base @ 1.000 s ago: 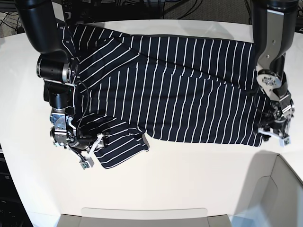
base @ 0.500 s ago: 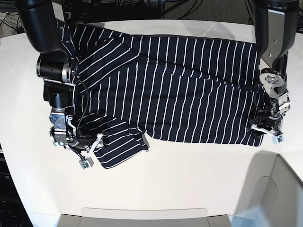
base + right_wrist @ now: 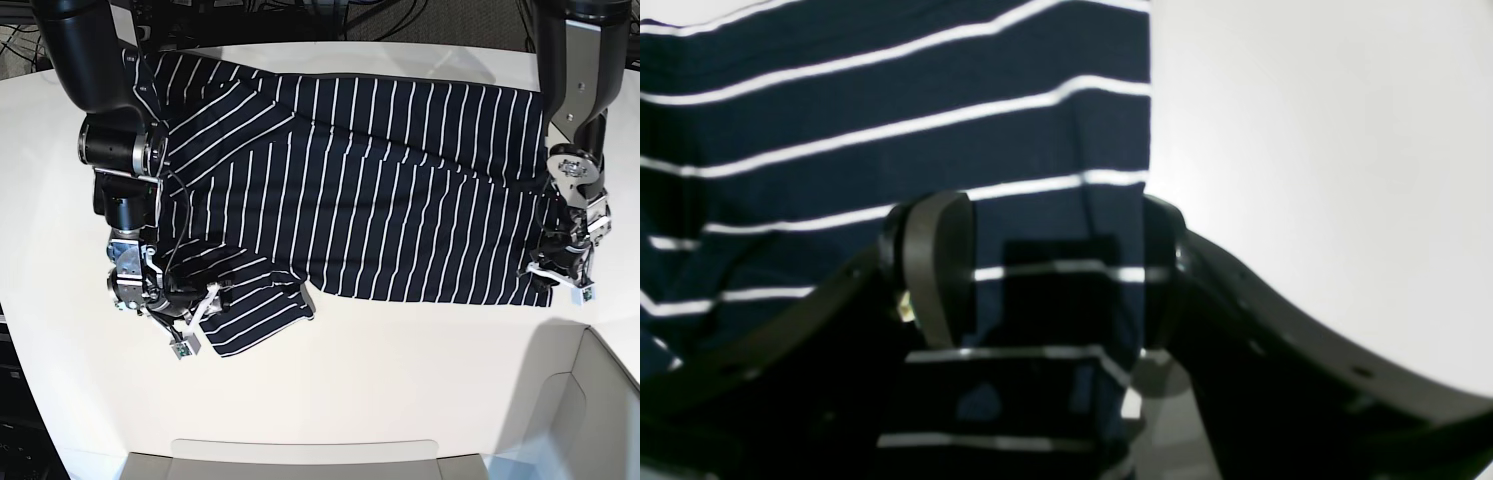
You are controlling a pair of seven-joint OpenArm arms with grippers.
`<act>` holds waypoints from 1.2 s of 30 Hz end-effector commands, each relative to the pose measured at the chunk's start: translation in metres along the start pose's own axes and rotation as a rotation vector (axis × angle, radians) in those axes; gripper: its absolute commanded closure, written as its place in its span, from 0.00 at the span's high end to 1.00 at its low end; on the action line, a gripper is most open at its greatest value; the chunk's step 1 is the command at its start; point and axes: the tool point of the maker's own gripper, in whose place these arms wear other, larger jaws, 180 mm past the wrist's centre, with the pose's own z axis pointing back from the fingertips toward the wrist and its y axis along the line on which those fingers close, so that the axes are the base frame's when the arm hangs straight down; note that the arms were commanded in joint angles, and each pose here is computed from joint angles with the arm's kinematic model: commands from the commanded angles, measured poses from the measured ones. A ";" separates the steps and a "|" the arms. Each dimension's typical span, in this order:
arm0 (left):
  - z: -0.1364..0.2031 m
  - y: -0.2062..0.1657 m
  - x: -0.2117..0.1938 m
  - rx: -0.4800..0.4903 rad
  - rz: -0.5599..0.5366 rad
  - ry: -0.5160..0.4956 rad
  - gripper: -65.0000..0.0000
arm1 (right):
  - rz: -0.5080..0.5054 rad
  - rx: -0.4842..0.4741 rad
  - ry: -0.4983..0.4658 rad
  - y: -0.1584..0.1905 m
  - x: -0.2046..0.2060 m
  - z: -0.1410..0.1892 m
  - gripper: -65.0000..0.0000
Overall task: Fold the T-shirt properly
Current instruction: 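Lower the left gripper onto the other hem corner and grasp it, then lift the hem with both grippers and fold it toward the collar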
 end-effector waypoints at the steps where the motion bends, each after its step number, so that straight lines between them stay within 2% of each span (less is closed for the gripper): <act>1: -0.001 -0.003 0.017 -0.009 -0.007 -0.025 0.15 | 0.015 -0.013 -0.077 -0.007 0.036 0.008 0.53; 4: -0.001 -0.003 0.017 -0.007 -0.007 -0.025 0.01 | 0.021 -0.006 -0.090 -0.002 0.045 0.008 0.41; 10: -0.001 -0.003 0.022 -0.008 0.003 -0.043 0.00 | 0.029 -0.010 -0.117 -0.003 0.062 0.011 0.00; 19: 0.009 0.018 0.050 0.051 -0.032 -0.105 0.00 | 0.046 -0.022 -0.171 -0.009 0.097 0.022 0.00; 23: 0.010 0.010 0.052 0.001 -0.029 -0.112 0.00 | 0.060 -0.037 -0.211 -0.012 0.113 0.030 0.00; 27: 0.012 0.009 0.054 -0.024 0.024 -0.137 0.00 | 0.095 -0.043 -0.256 -0.005 0.125 0.035 0.00; 32: 0.012 0.011 0.052 -0.020 0.028 -0.135 0.00 | 0.122 -0.072 -0.192 -0.006 0.119 0.042 0.00; 36: 0.013 0.012 0.052 -0.018 0.028 -0.134 0.00 | 0.153 -0.100 -0.197 -0.001 0.118 0.050 0.00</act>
